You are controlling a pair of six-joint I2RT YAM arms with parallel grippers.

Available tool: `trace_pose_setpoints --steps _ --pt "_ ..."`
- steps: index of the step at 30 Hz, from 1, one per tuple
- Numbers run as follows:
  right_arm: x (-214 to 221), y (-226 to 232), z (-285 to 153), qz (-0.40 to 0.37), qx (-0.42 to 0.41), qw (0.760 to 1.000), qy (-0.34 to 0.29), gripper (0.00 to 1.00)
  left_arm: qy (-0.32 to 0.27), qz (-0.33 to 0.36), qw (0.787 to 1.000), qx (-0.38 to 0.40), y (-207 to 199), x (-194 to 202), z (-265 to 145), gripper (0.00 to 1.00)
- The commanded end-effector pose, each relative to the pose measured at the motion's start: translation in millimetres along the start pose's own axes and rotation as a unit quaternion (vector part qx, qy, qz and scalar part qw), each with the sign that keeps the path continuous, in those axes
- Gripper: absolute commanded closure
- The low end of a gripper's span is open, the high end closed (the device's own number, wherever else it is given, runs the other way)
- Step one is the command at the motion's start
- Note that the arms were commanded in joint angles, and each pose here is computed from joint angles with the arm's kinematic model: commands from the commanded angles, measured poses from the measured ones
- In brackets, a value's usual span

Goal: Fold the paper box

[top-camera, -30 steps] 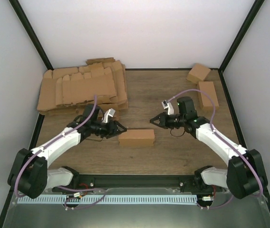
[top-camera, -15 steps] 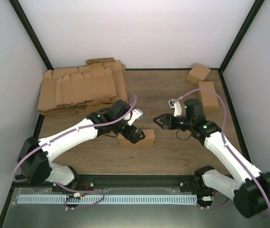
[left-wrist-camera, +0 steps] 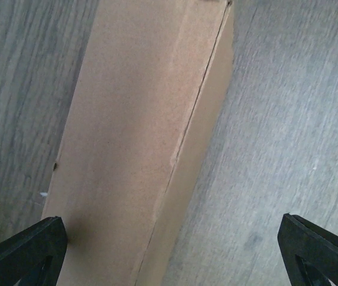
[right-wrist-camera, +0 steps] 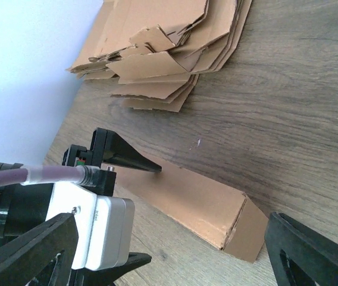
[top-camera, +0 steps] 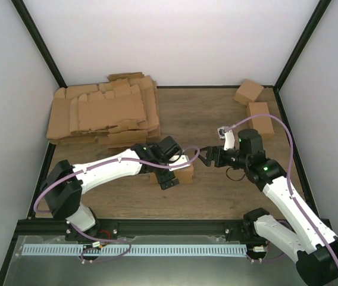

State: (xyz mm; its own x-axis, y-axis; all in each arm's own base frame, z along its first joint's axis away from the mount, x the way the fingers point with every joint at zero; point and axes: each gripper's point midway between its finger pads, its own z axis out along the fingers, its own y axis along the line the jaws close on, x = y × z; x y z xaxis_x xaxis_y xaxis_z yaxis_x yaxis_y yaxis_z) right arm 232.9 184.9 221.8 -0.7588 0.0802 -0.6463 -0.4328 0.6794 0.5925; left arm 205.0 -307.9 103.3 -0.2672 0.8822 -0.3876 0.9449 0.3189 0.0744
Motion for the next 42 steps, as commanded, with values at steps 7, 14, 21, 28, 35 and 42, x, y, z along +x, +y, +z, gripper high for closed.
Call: trace_pose_setpoints --steps 7,14,21,28,35,42 --pt "0 -3 -5 -0.008 0.012 1.000 -0.009 0.11 0.017 0.049 0.998 -0.023 9 5 -2 0.00" --pt "-2 -4 -5 -0.010 0.015 1.000 -0.010 0.11 -0.003 0.054 0.998 -0.039 15 -4 -16 0.00" --pt "-1 -4 -5 -0.007 0.014 1.000 -0.010 0.10 -0.022 0.037 0.998 -0.050 31 -8 -20 0.00" --pt "-3 -2 -7 -0.010 0.013 1.000 -0.012 0.10 -0.019 0.047 0.999 -0.013 33 0 -15 0.00" --pt "3 -2 -5 -0.004 0.006 1.000 -0.006 0.10 0.011 0.048 0.999 0.024 25 3 2 0.10" --pt "9 -6 -2 0.003 0.009 1.000 0.002 0.10 0.028 0.048 0.998 0.013 31 7 9 0.16"
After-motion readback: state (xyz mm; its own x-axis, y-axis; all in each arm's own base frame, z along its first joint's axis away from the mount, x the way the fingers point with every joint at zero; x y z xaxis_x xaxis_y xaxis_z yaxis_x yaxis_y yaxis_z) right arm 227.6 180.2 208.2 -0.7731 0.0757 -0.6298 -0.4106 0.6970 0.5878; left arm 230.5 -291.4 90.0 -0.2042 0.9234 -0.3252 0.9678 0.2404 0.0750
